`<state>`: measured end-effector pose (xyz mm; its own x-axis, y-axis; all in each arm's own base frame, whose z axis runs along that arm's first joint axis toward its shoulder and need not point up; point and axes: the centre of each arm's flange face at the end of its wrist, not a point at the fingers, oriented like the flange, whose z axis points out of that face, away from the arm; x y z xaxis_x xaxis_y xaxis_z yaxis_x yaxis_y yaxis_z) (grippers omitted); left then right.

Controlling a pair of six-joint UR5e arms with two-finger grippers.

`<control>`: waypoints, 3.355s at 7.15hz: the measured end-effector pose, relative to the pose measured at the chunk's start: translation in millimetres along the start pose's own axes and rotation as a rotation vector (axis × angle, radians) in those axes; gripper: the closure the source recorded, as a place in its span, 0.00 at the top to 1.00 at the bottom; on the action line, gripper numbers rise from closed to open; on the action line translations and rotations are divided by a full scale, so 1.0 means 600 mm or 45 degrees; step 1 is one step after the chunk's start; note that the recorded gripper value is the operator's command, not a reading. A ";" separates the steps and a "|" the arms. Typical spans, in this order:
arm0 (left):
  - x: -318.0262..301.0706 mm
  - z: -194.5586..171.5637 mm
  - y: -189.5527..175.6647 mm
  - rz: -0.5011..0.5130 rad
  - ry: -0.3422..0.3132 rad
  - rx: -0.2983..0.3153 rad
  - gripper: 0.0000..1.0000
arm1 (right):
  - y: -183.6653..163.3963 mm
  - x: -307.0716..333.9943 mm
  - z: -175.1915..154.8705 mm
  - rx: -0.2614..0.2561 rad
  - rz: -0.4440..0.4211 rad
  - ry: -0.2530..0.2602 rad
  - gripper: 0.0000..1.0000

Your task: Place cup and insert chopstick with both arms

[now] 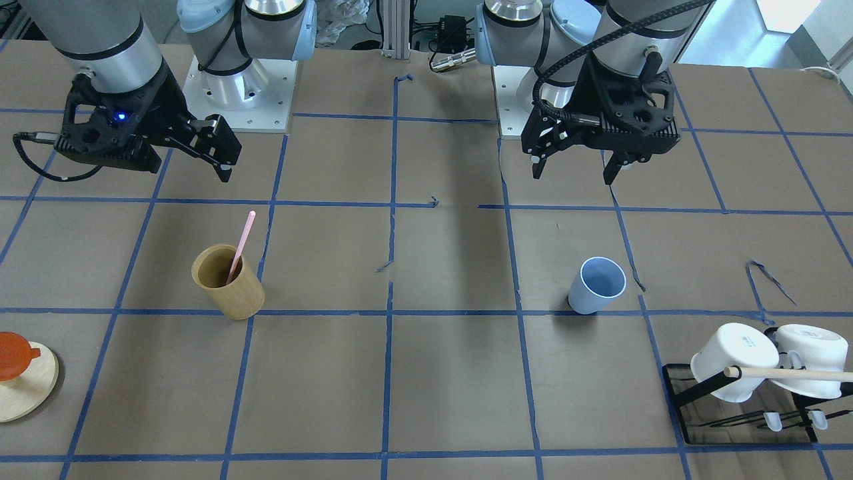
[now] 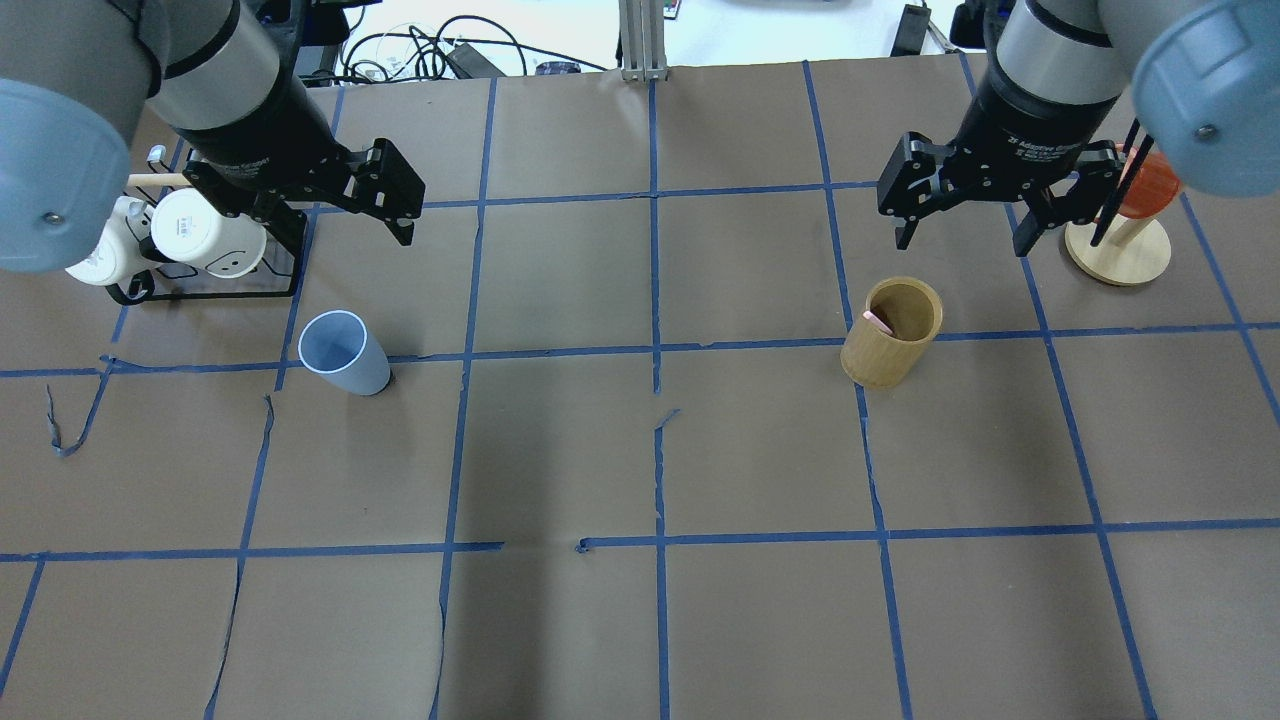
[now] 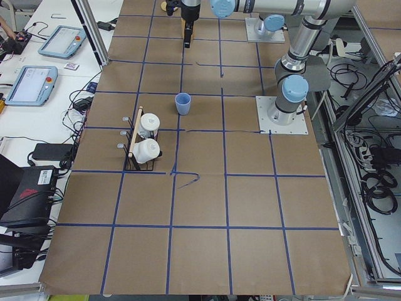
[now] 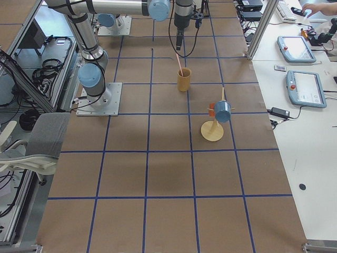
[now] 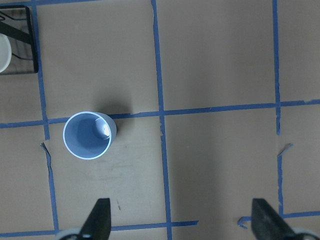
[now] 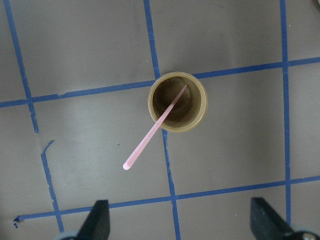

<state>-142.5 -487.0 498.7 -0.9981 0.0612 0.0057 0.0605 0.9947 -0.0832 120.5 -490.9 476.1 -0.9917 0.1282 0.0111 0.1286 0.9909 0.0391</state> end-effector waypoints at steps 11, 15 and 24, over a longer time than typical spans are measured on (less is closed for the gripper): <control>0.001 -0.001 0.001 0.001 -0.001 0.002 1.00 | -0.014 0.011 0.005 0.003 0.129 -0.020 1.00; -0.013 0.031 -0.017 0.025 0.001 -0.036 1.00 | -0.040 0.014 0.090 -0.143 0.569 0.001 1.00; -0.118 0.417 -0.047 0.067 -0.090 -0.274 0.00 | -0.064 -0.015 0.208 -0.350 0.686 -0.126 0.63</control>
<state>-76.4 -540.0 251.6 -0.9913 0.1151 -0.0635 0.1059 0.9854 0.1329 123.6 -525.3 349.7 -0.7808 0.6248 0.0088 0.5961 0.7406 0.3101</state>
